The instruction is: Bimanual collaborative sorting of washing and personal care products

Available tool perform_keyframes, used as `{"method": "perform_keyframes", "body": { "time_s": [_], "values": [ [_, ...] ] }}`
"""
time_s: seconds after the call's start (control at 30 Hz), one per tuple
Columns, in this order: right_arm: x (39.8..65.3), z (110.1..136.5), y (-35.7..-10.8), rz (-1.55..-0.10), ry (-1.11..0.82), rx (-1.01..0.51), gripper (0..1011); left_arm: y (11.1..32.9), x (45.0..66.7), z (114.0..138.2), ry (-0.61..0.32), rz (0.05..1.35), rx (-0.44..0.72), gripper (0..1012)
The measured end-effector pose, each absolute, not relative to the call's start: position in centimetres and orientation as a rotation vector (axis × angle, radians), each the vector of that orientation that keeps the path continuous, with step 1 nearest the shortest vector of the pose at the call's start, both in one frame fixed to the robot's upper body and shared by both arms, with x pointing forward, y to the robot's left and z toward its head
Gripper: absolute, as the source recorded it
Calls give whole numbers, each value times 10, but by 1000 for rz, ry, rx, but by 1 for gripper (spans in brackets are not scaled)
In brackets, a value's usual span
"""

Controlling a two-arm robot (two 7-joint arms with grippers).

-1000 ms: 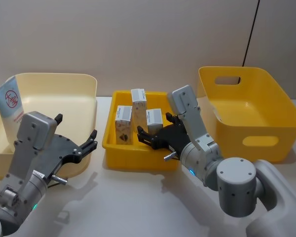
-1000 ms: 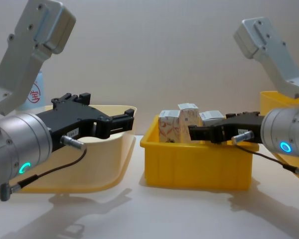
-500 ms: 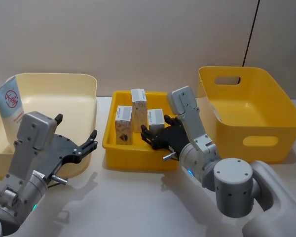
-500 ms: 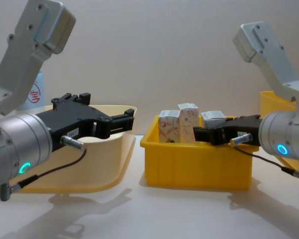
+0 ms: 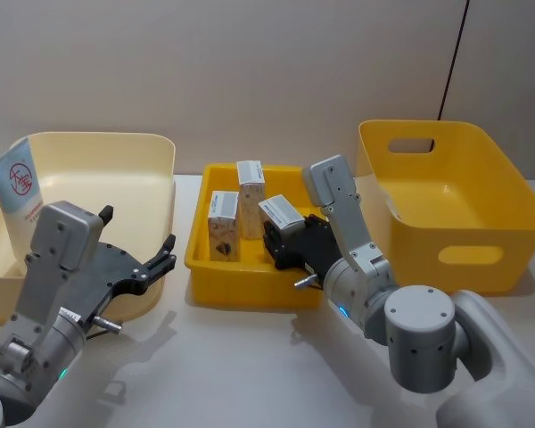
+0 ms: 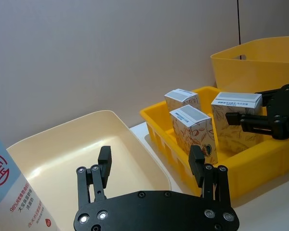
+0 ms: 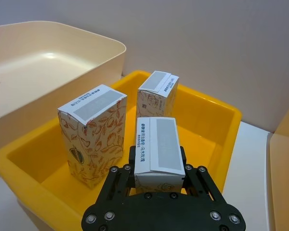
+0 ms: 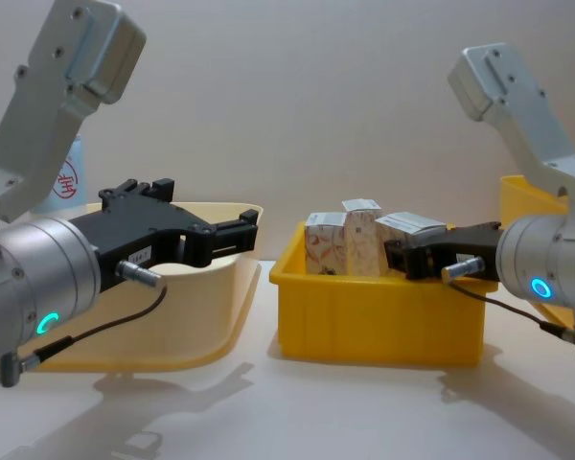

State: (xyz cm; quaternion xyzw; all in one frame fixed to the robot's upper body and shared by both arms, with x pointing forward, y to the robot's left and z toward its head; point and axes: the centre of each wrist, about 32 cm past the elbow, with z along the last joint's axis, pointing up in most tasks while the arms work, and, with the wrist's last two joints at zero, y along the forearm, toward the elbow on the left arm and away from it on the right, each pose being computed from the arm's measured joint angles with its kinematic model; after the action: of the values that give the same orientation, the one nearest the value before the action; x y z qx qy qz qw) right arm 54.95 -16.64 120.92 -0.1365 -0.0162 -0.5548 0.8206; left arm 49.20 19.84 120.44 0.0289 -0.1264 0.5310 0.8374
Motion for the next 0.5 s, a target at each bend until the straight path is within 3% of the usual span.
{"method": "perform_keyframes", "body": {
  "time_s": [0.5],
  "values": [
    [548,1210,-168,-1185,-61,-263,413,198,492,1204,-268,1124,61,1000]
  ]
}}
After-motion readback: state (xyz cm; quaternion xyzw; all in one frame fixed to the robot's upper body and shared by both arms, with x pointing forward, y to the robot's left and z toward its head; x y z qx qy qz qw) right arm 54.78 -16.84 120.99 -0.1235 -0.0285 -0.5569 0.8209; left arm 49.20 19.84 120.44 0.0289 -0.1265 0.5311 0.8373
